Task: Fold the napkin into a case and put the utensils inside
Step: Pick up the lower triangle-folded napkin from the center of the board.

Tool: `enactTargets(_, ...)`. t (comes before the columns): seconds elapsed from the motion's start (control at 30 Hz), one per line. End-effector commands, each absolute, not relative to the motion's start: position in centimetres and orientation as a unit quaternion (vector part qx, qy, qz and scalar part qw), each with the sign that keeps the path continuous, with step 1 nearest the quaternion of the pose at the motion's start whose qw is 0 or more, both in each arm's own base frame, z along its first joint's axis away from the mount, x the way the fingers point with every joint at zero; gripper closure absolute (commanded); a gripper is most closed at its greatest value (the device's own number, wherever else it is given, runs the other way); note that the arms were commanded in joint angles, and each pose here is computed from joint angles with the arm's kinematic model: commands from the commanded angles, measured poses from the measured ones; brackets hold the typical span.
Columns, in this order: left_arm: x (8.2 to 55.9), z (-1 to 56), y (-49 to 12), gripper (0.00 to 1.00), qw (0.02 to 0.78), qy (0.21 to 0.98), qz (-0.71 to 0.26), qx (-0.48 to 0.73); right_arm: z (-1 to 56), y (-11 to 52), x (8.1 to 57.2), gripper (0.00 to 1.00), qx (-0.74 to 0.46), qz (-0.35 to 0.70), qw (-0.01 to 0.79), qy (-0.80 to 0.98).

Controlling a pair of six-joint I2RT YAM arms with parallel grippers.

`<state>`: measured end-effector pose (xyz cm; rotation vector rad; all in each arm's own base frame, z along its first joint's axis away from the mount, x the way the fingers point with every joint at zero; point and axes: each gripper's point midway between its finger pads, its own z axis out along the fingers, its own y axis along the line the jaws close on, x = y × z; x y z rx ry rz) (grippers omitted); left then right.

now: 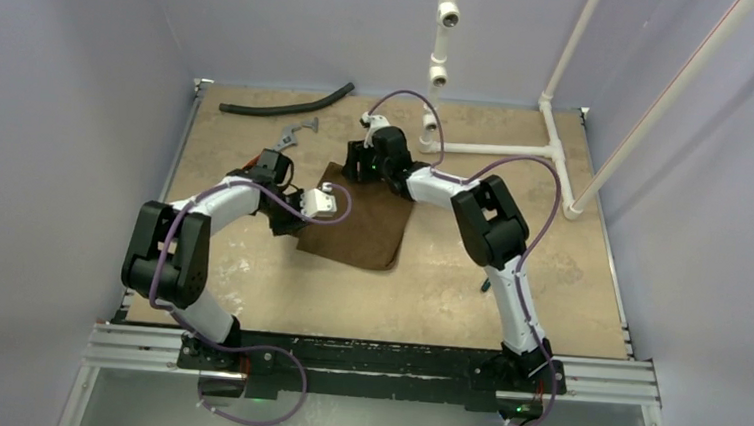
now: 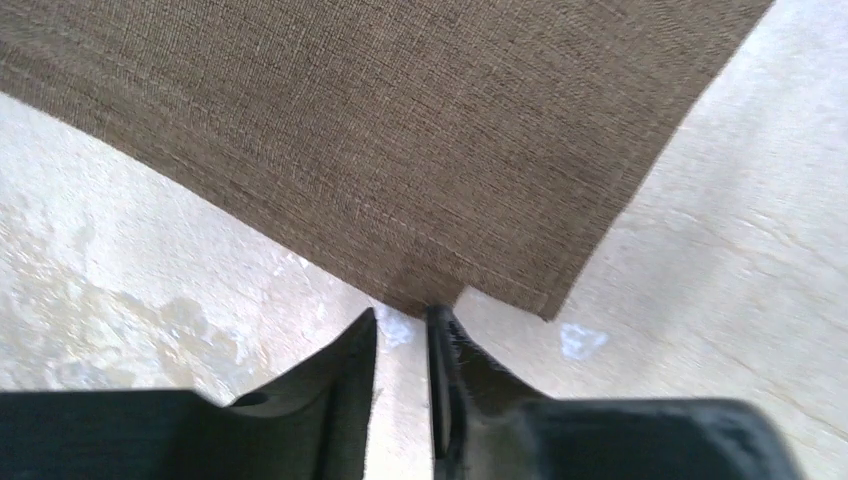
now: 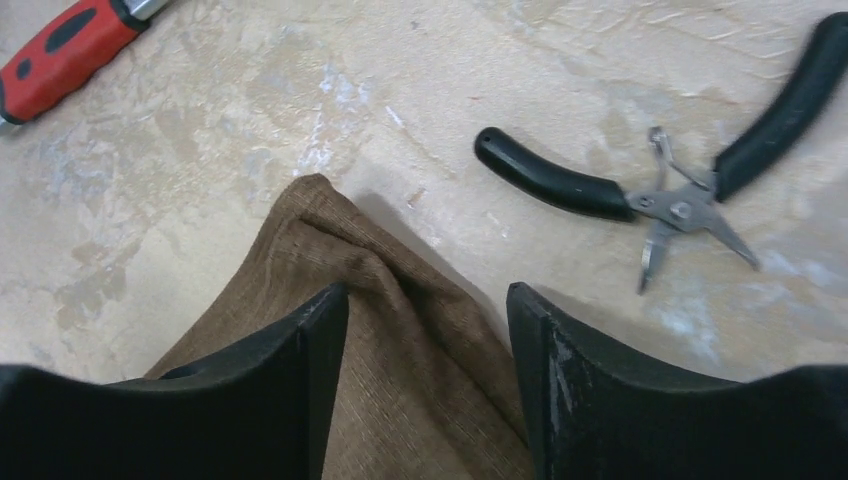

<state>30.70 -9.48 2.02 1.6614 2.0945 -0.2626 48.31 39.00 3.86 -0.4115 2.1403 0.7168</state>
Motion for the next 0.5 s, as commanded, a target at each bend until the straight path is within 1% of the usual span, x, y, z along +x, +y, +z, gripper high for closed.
enactTargets(0.0, 29.5, 5.3, -10.0, 0.70, 0.212, 0.779, -0.139, 0.574, 11.5, 36.6, 49.5, 0.33, -0.138, 0.250, 0.478, 0.831)
enactTargets(0.13, 29.9, 8.2, -9.9, 0.53, 0.248, 0.758, -0.125, 0.590, 14.6, 34.3, 46.1, 0.20, -0.147, 0.255, 0.489, 0.821)
enactTargets(0.17, 29.9, 8.7, -9.9, 0.51, 0.256, 0.748, -0.120, 0.600, 14.3, 33.3, 44.9, 0.18, -0.155, 0.245, 0.486, 0.825)
enactTargets(0.2, 29.8, 8.9, -10.0, 0.43, 0.260, 0.736, -0.120, 0.613, 15.0, 32.6, 43.7, 0.14, -0.169, 0.241, 0.484, 0.824)
enactTargets(0.27, 28.9, 9.0, -10.9, 0.34, 0.273, 0.699, -0.138, 0.646, 14.8, 31.0, 41.2, 0.11, -0.192, 0.228, 0.467, 0.832)
enactTargets(0.3, 28.1, 8.7, -11.4, 0.26, 0.275, 0.677, -0.146, 0.667, 14.8, 30.3, 39.8, 0.10, -0.206, 0.225, 0.463, 0.832)
enactTargets(0.4, 26.6, 6.2, -12.9, 0.25, 0.258, 0.626, -0.120, 0.726, 14.9, 29.1, 35.4, 0.10, -0.259, 0.231, 0.465, 0.814)
enactTargets(0.47, 26.3, 4.7, -13.9, 0.25, 0.250, 0.607, -0.111, 0.747, 15.0, 28.5, 33.0, 0.10, -0.302, 0.227, 0.479, 0.792)
